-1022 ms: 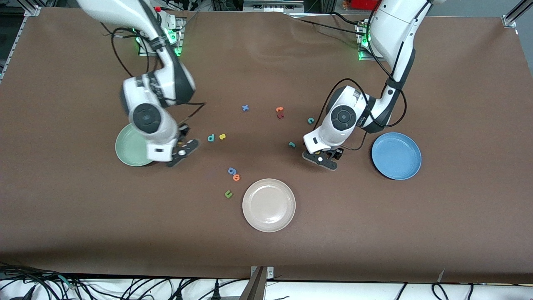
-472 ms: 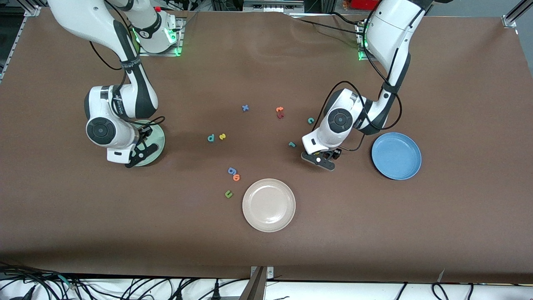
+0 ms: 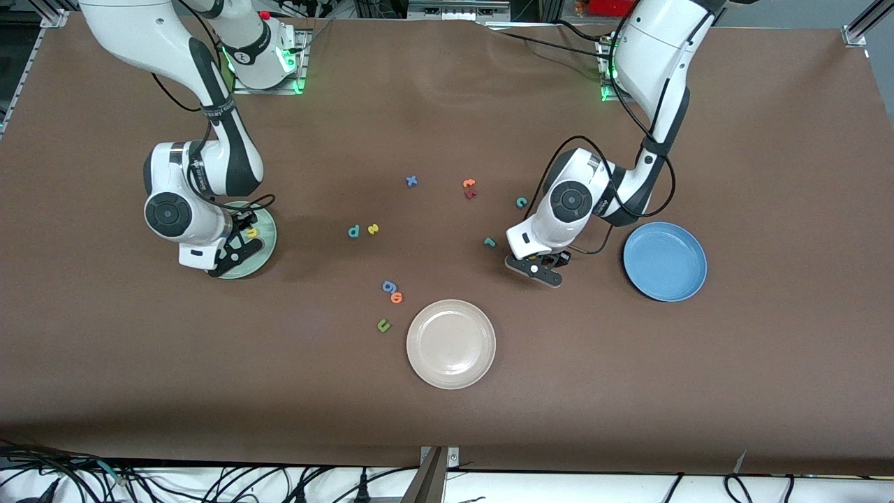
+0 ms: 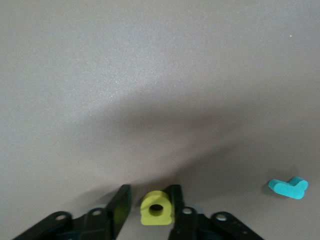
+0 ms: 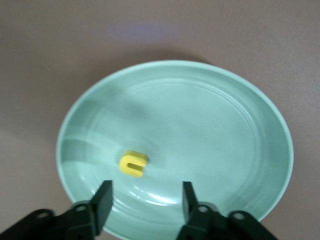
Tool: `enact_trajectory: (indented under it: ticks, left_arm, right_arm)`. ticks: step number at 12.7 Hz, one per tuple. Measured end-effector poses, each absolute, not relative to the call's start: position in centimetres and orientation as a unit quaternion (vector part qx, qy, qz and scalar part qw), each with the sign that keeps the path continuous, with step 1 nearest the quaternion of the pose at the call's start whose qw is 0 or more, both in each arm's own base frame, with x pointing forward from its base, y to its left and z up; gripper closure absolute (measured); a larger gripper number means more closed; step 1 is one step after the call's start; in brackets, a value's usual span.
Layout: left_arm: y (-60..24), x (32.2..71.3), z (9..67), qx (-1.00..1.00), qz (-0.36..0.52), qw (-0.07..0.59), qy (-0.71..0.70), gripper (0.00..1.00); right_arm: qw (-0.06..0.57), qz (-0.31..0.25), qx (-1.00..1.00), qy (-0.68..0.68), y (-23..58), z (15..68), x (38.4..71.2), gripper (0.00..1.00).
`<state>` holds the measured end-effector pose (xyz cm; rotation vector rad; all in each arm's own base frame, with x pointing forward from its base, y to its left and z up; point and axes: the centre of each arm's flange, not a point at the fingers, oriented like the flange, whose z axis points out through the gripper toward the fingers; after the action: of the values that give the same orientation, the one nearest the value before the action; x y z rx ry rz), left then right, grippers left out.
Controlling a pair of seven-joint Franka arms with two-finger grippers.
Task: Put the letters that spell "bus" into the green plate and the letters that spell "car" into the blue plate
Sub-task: 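Release the u on the green plate while the left gripper grasps a yellow letter, then carry the yellow letter to the blue plate while the right gripper grasps the yellow 2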
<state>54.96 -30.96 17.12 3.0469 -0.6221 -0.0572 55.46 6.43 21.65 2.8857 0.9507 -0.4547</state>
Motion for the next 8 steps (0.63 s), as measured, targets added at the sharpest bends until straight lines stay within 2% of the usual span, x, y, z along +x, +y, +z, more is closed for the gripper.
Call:
enact_trajectory:
  ticks: [2,3,4,8]
  left_arm:
    - [-31.0,55.0,17.1,0.98,-0.018,0.016,-0.2,0.66]
    - [-30.9,55.0,17.2,0.98,-0.018,0.015,-0.2,0.66]
    - [-30.6,55.3,17.4,0.98,-0.015,0.014,-0.199,0.72]
    - [-25.7,58.3,17.9,0.976,-0.002,-0.009,-0.218,0.72]
  right_arm:
    - [0.013,-0.145,0.941,0.306,9.2,23.9,56.1,0.05]
    - [0.004,-0.143,0.945,0.293,11.2,25.0,56.4,0.0]
    - [0.0,-0.14,0.952,0.273,13.5,26.0,56.5,0.0]
    - [0.007,-0.126,0.981,0.147,22.1,26.7,54.7,0.0]
